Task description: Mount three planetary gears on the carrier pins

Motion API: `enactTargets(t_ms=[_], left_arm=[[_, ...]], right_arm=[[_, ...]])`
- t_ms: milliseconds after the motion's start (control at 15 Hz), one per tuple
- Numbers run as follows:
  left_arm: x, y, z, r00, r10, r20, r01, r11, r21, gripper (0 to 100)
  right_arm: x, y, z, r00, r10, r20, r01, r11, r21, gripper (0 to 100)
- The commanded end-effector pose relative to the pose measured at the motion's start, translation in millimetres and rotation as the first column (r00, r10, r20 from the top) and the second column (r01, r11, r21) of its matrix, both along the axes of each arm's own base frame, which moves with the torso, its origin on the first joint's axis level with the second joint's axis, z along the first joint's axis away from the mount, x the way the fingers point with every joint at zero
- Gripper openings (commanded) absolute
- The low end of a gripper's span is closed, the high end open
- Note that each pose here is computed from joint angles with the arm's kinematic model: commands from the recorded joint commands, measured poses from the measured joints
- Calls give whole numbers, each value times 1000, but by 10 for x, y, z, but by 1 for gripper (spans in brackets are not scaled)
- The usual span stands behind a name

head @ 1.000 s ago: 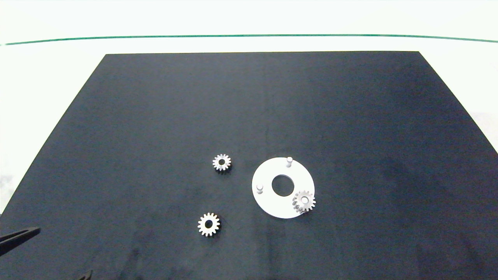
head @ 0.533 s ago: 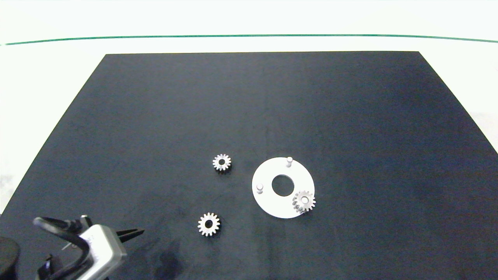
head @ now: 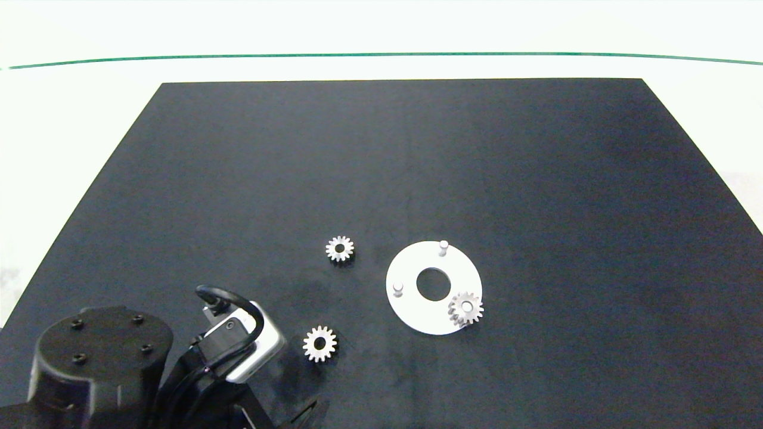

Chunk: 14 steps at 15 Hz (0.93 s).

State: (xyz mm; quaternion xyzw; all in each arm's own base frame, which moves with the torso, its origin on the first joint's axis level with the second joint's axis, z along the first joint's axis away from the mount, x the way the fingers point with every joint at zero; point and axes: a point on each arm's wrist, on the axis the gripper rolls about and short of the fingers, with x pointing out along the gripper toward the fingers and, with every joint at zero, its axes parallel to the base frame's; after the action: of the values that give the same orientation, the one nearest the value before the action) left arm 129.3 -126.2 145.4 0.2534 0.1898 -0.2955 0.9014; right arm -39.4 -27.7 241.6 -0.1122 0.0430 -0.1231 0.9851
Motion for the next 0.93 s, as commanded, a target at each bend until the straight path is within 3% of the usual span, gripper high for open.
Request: enactTargets(t_ms=[67, 533, 933], left_arm=[[138, -139, -103, 1000, 2, -21, -1, 999, 32, 100], [317, -276, -255, 999, 16, -32, -15, 999, 42, 100], [378, -249, -227, 999, 44, -28, -43, 999, 33, 95]], right_arm=[[-12, -4, 11, 1000, 3, 2, -3, 1000, -1, 100], [-48, -16, 53, 1000, 3, 23, -3, 1000, 2, 100], [-53, -18, 91, 1000, 3, 31, -3, 1000, 5, 100]])
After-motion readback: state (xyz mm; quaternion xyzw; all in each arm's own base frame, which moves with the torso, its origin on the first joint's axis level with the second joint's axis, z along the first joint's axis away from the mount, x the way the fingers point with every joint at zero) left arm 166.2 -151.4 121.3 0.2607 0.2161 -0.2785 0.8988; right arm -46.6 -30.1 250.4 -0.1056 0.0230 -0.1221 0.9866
